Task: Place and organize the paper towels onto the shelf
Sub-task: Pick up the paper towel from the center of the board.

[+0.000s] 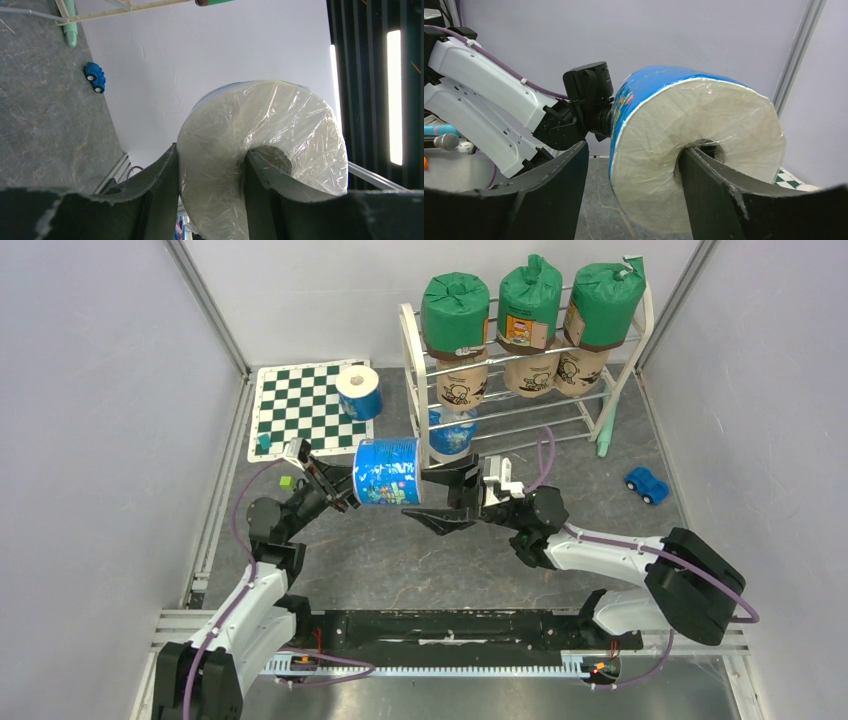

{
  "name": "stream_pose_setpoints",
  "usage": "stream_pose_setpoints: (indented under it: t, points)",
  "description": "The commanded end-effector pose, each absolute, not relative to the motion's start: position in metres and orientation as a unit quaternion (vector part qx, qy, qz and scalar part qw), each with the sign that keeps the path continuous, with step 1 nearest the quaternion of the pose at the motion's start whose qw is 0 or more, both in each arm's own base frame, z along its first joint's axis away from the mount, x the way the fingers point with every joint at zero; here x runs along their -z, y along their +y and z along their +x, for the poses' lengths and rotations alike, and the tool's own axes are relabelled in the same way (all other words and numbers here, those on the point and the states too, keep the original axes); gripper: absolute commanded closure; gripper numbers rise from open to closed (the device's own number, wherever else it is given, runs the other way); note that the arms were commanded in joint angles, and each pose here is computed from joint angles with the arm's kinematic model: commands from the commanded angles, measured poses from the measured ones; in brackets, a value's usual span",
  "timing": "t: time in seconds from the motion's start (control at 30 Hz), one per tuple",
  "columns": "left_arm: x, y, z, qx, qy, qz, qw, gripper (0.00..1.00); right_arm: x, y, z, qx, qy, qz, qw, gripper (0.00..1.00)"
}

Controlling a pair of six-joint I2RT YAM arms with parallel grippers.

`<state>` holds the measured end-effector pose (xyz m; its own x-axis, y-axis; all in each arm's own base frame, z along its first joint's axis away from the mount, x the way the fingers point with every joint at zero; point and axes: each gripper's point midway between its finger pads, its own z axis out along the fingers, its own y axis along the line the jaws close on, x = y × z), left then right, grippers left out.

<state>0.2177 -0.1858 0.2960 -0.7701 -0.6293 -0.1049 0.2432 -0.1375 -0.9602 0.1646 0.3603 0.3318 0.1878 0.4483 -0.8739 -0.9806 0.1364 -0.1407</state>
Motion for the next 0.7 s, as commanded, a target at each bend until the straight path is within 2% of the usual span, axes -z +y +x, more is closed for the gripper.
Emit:
stream_pose_setpoints:
  t: [0.0,0.17,0.37,0.5,0.6,0.67]
  points:
    - [-0.309,-0.189,0.208,0.743,0.577,-0.122,0.317,0.64,-0.355,0.362,0.15,-0.56,0.308,-0.388,0.664,0.35]
    - [-0.306,-0.19,0.209,0.735,0.585,-0.109,0.324,0.51,-0.352,0.359,0.15,-0.546,0.318,-0.397,0.666,0.47]
    - [-0.302,-0.193,0.213,0.722,0.597,-0.088,0.34,0.42,-0.346,0.354,0.147,-0.541,0.335,-0.403,0.657,0.64]
    - [-0.302,-0.194,0.213,0.718,0.599,-0.074,0.347,0.25,-0.343,0.35,0.145,-0.54,0.344,-0.404,0.654,0.73]
    - [-0.297,-0.193,0.217,0.703,0.609,-0.068,0.362,0.12,-0.337,0.345,0.141,-0.541,0.352,-0.412,0.643,0.84]
    - [-0.292,-0.192,0.221,0.687,0.622,-0.067,0.371,0.09,-0.331,0.342,0.141,-0.535,0.363,-0.42,0.637,0.87]
